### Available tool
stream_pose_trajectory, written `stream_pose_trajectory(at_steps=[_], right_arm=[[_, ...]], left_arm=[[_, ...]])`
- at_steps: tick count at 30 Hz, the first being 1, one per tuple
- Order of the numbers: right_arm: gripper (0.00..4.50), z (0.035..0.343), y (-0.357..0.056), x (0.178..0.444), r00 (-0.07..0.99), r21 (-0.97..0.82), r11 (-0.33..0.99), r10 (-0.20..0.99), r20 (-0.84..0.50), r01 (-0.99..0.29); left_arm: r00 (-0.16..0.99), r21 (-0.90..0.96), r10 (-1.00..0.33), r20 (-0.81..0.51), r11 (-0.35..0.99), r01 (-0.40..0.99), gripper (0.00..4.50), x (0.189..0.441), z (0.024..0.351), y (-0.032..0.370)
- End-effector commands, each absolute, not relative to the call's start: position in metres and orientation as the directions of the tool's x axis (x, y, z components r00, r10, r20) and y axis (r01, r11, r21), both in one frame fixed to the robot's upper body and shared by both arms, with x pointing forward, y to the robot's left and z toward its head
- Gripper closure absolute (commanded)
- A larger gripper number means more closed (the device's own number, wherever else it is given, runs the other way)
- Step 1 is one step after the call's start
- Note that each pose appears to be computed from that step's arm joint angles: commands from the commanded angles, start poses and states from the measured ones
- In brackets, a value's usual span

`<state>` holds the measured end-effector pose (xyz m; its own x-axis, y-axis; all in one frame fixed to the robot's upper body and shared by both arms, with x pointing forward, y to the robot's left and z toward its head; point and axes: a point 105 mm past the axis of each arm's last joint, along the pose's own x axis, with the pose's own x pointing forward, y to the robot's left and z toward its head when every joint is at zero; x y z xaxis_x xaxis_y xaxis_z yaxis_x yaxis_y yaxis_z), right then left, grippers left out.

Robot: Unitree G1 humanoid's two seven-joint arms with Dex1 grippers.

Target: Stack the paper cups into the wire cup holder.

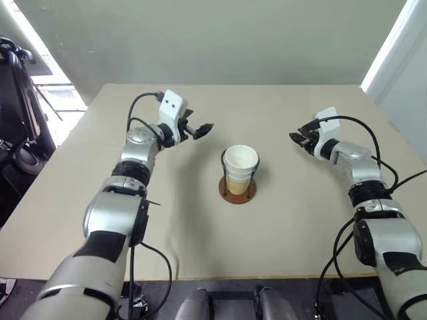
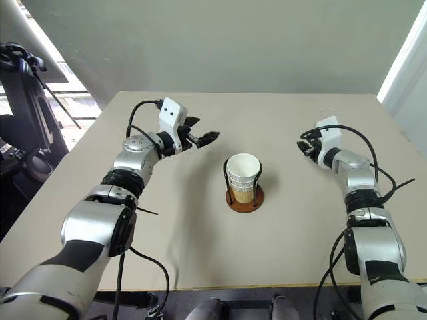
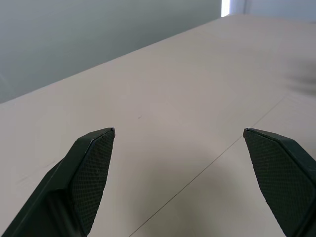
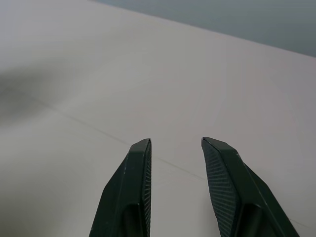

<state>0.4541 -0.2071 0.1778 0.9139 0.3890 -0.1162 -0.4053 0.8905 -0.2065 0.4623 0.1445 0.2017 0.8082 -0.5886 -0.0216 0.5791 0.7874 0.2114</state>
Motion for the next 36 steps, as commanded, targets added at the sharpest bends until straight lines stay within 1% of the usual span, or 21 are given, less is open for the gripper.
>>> stream_pose_trajectory(at_steps=[1, 4, 6, 9, 12, 15, 17, 20, 22, 26, 30, 34, 36], right_arm=[[2.92, 0.188, -0.209, 0.455, 0.928, -0.189, 0.909, 0.369, -0.043, -0.37], [2.92, 0.185, -0.213, 0.456, 0.943, -0.142, 0.932, 0.332, -0.029, -0.332], [2.92, 0.183, -0.214, 0.455, 0.944, -0.147, 0.933, 0.33, -0.02, -0.329], [2.92, 0.176, -0.215, 0.453, 0.946, -0.189, 0.928, 0.322, -0.027, -0.321], [2.92, 0.174, -0.21, 0.45, 0.94, -0.254, 0.909, 0.342, -0.002, -0.332], [2.92, 0.171, -0.206, 0.445, 0.922, -0.261, 0.891, 0.388, 0.009, -0.372], [2.92, 0.169, -0.208, 0.442, 0.914, -0.291, 0.876, 0.405, 0.008, -0.385], [2.92, 0.162, -0.205, 0.437, 0.889, -0.243, 0.86, 0.458, -0.022, -0.449], [2.92, 0.16, -0.205, 0.435, 0.882, -0.22, 0.857, 0.471, -0.031, -0.466], [2.92, 0.153, -0.211, 0.436, 0.903, -0.244, 0.87, 0.426, -0.063, -0.428], [2.92, 0.154, -0.21, 0.439, 0.911, -0.242, 0.879, 0.41, -0.05, -0.41], [2.92, 0.151, -0.216, 0.443, 0.934, -0.23, 0.906, 0.354, -0.044, -0.355], [2.92, 0.15, -0.22, 0.444, 0.943, -0.239, 0.913, 0.329, -0.045, -0.33]], left_arm=[[0.813, 0.202, -0.579, 0.055, 0.804, 0.559, 0.04, 0.461, 0.209, 0.143], [0.825, 0.162, -0.561, 0.071, 0.822, 0.546, 0.04, 0.46, 0.199, 0.143], [0.823, 0.113, -0.562, 0.086, 0.826, 0.552, 0.04, 0.459, 0.194, 0.141], [0.813, 0.116, -0.573, 0.107, 0.819, 0.562, 0.04, 0.455, 0.19, 0.137], [0.792, 0.121, -0.602, 0.106, 0.798, 0.59, 0.04, 0.452, 0.188, 0.132], [0.775, 0.15, -0.628, 0.072, 0.775, 0.614, 0.04, 0.451, 0.186, 0.13], [0.764, 0.125, -0.643, 0.054, 0.763, 0.634, 0.04, 0.45, 0.186, 0.134], [0.786, 0.128, -0.618, 0.018, 0.781, 0.612, 0.04, 0.452, 0.183, 0.145], [0.796, 0.123, -0.605, 0.019, 0.792, 0.598, 0.04, 0.453, 0.184, 0.148], [0.809, 0.151, -0.588, 0.028, 0.802, 0.578, 0.04, 0.452, 0.182, 0.153], [0.818, 0.156, -0.574, 0.037, 0.812, 0.562, 0.04, 0.453, 0.178, 0.15], [0.836, 0.23, -0.546, 0.062, 0.823, 0.52, 0.04, 0.452, 0.174, 0.145], [0.841, 0.232, -0.537, 0.062, 0.828, 0.511, 0.04, 0.453, 0.17, 0.143]])
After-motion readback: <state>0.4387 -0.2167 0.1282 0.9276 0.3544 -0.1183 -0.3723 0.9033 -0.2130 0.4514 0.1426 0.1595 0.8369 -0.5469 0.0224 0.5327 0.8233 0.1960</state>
